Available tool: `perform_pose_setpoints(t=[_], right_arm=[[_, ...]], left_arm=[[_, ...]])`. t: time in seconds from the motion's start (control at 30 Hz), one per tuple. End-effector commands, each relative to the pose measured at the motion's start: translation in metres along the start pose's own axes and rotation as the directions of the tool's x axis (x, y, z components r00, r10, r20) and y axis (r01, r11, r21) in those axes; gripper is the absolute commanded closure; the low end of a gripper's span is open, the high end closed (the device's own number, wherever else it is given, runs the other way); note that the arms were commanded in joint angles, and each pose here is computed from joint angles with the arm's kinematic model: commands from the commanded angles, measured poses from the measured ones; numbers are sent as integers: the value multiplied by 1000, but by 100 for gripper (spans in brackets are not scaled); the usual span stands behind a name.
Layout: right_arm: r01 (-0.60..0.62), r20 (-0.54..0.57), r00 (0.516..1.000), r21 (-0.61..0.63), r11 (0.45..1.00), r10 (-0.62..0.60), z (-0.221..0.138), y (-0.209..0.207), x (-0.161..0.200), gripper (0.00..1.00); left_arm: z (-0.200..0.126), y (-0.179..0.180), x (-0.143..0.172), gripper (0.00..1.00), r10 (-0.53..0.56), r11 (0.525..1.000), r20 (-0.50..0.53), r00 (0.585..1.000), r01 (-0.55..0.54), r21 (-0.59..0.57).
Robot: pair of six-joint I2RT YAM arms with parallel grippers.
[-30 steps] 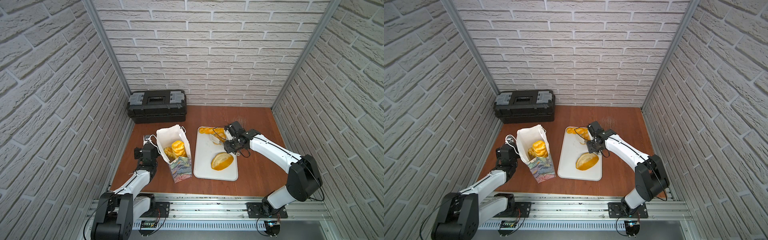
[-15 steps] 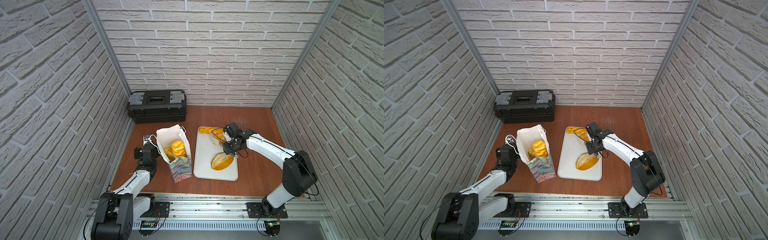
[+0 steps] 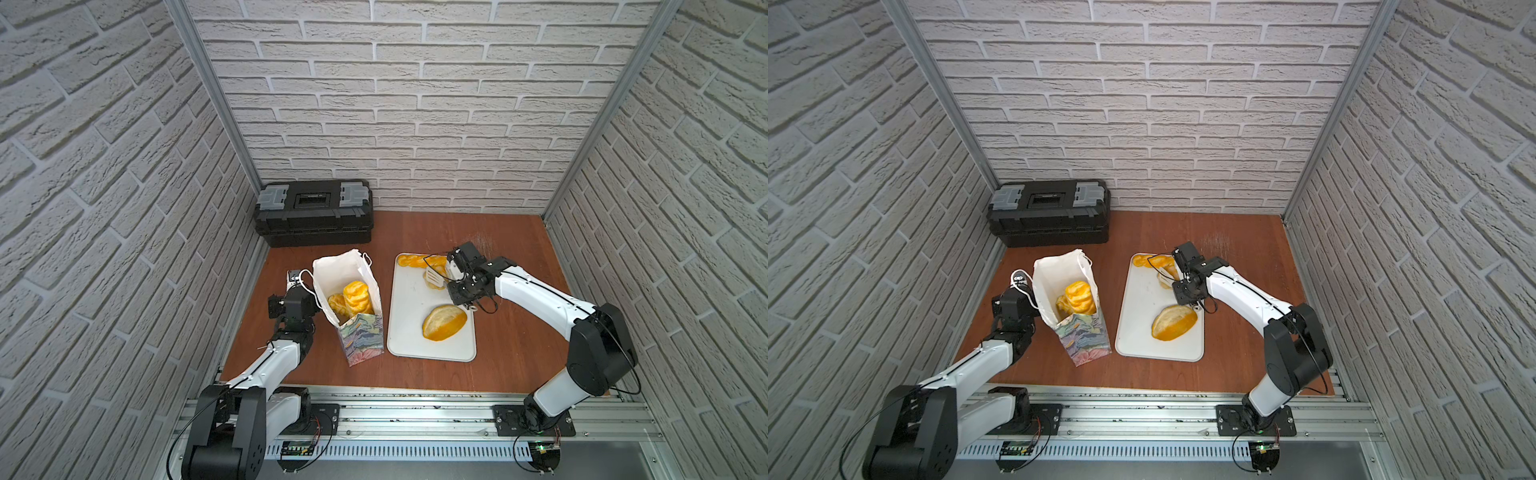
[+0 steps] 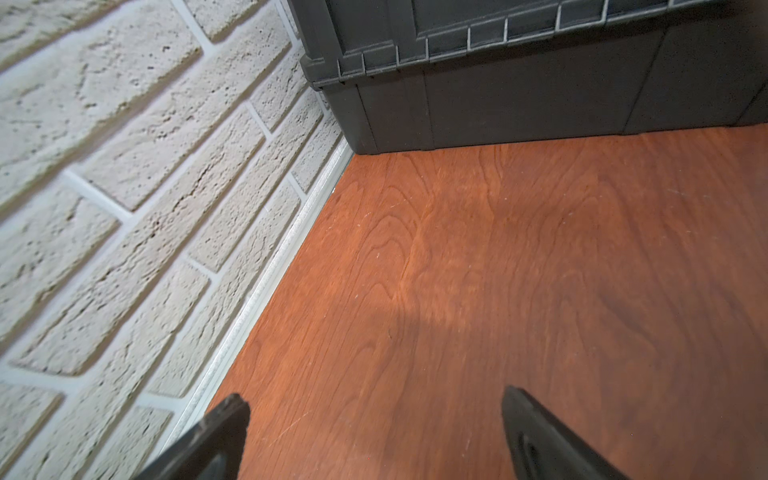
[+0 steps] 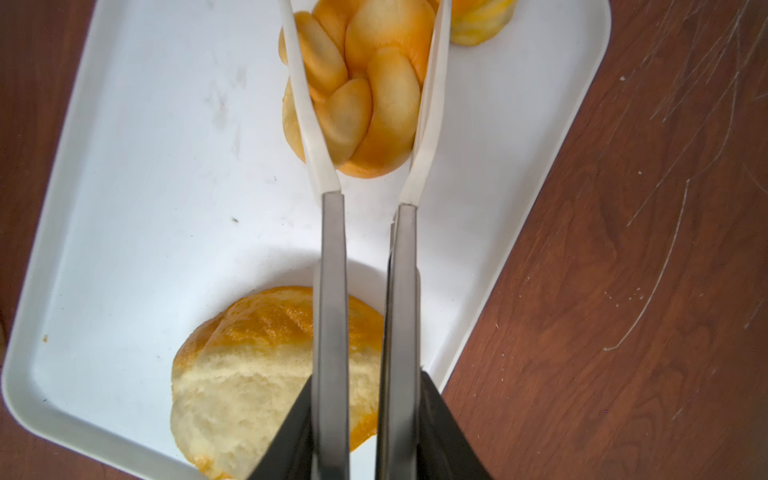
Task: Pack bread into a paper bag
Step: Pick up the fake bread from the plate, then place the fake bread in the paper bag.
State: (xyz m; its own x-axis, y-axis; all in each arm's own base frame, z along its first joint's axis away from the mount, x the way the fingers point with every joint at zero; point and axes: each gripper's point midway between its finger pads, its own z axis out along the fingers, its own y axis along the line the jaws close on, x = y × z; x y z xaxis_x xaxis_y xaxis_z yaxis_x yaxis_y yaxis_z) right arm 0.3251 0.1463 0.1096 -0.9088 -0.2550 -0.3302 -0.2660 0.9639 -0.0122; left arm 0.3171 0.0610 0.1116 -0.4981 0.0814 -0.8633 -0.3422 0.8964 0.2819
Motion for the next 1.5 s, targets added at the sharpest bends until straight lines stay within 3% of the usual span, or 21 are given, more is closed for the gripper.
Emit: perform_pose_setpoints(t=[0.0,0.5,0.7,0.97,1.23,1.47], right_arm=[[11,132,991,-31,999,-6,-43,7,-26,66],[73,394,919,-173,982,1,-164,32,-69,66],[196,474,875,-175,965,-92,-212,69,-91,66],[377,593,773,-144,915,-225,-279,129,-116,66],[476,651,710,-165,864,-267,-306,174,-118,66],[553,649,693,-200,809,-313,-304,220,-98,66]], left_arm=[[0,3,-3,2,-28,1000,20,999,28,-11],[-1,4,-4,2,-31,999,23,999,31,-10],[-2,4,-4,2,-34,999,24,999,34,-9],[-2,5,-5,2,-36,999,25,999,36,-11],[-1,9,-3,2,-48,998,17,999,48,-26],[0,18,-1,2,-73,995,3,997,73,-65]])
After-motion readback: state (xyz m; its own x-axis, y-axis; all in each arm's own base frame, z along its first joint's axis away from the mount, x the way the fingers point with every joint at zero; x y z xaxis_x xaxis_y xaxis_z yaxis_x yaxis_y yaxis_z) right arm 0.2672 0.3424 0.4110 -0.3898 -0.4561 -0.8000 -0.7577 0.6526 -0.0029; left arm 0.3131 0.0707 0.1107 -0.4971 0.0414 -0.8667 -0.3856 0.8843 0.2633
